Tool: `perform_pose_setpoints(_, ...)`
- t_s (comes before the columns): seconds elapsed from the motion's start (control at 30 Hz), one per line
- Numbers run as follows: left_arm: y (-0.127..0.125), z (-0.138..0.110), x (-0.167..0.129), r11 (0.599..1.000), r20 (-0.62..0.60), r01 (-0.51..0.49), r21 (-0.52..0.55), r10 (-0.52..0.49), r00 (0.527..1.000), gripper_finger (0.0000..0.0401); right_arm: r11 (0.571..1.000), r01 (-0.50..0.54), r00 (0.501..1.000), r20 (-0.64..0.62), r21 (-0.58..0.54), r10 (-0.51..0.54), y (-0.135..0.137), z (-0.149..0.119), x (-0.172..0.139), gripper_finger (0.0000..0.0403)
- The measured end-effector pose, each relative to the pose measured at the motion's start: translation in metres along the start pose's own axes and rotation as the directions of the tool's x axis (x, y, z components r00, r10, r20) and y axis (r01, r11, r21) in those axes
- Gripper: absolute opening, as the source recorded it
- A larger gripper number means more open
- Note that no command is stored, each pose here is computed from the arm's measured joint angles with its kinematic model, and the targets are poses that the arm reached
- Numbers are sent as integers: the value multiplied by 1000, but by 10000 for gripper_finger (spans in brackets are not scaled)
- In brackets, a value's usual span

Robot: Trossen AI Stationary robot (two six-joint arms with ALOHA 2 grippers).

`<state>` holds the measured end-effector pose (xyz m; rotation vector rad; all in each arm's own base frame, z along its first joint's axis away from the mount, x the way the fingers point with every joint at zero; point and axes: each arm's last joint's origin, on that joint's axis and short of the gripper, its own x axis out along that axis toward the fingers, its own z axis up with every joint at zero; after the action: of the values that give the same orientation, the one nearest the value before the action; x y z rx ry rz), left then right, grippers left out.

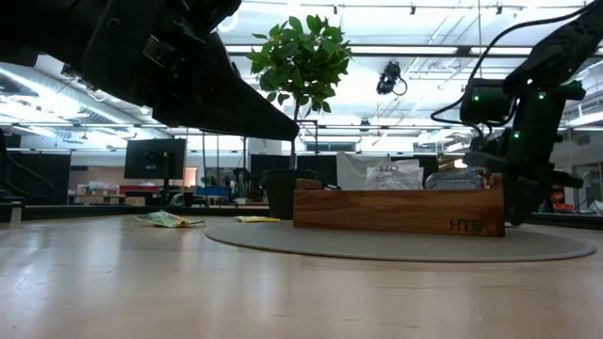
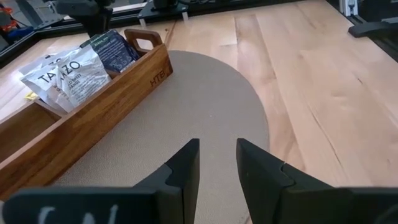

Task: Pick & Place Tea
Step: Put the black tea bag into the right section of the wooden organizer

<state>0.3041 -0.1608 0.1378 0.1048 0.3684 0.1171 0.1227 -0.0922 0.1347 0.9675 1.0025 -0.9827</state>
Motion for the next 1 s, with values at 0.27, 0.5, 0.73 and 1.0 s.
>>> perform_pose_setpoints(0.27, 0, 0, 0, 1000, 0, 0, 0, 0, 1000, 110, 1000, 29, 999, -24, 0, -29, 2, 2, 9, 146)
perform_pose_setpoints(0.5, 0, 0, 0, 1000, 0, 0, 0, 0, 1000, 110, 997, 70, 997, -39, -17, -71, 0, 1, 12, 113)
perform_pose_setpoints(0.73, 0, 0, 0, 1000, -1, 0, 1, 0, 1000, 110, 994, 95, 995, -21, -45, -96, 0, 0, 12, 11)
perform_pose_setpoints(1.0, 0, 0, 0, 1000, -2, 0, 2, 0, 1000, 110, 994, 95, 995, 23, -58, -94, 2, 1, 10, 4)
